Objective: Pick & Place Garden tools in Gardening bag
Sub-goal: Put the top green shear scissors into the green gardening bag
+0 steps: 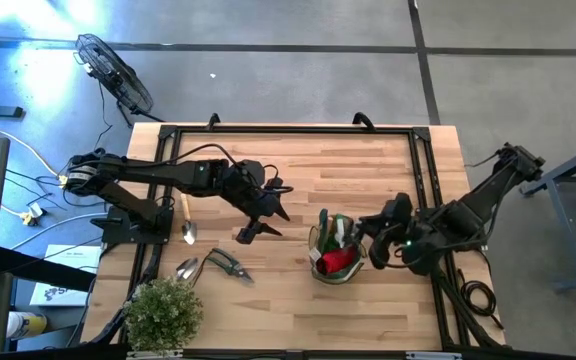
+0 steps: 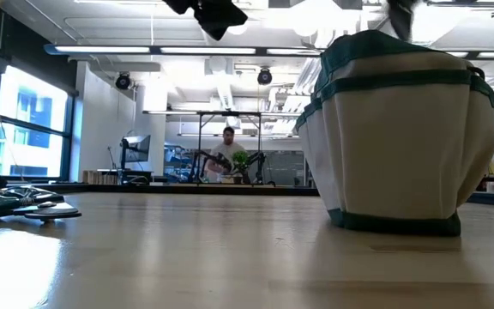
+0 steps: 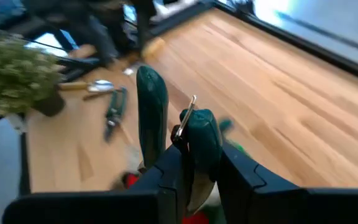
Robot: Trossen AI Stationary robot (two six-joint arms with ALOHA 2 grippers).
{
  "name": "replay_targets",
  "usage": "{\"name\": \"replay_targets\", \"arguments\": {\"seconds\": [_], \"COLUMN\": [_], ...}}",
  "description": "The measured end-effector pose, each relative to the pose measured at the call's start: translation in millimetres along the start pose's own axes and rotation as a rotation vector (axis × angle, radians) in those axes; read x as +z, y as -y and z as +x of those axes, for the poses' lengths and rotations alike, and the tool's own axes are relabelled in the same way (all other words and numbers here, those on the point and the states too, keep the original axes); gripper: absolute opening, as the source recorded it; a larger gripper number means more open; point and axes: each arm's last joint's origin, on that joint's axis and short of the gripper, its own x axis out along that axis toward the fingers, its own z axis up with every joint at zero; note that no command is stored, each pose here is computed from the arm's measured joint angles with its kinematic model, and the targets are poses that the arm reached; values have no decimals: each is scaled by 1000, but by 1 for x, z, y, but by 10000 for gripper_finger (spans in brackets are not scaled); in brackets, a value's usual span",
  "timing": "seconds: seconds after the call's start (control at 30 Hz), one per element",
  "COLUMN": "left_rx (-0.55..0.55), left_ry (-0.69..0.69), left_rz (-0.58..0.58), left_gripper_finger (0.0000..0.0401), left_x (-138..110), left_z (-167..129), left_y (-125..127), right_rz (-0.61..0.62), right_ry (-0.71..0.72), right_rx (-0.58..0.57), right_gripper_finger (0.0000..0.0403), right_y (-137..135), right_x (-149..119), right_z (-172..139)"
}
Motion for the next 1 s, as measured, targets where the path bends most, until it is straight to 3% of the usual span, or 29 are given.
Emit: {"name": "replay_targets", "arguments": {"seconds": [0.13, 1.0], "left_rx": [0, 22], "left_ry": [-1, -41], "left_rz": [-1, -11], "left_gripper_finger": [205, 205], "left_x": [0, -4], "left_z": [0, 0], "left_y": [0, 0], "right_rz": [59, -34], "right_ry": [-50, -68], "right_rx": [-80, -358], "right_gripper_finger": [54, 54], "right_y": [12, 20], "right_x": [-5, -5], "right_z": [-2, 48]}}
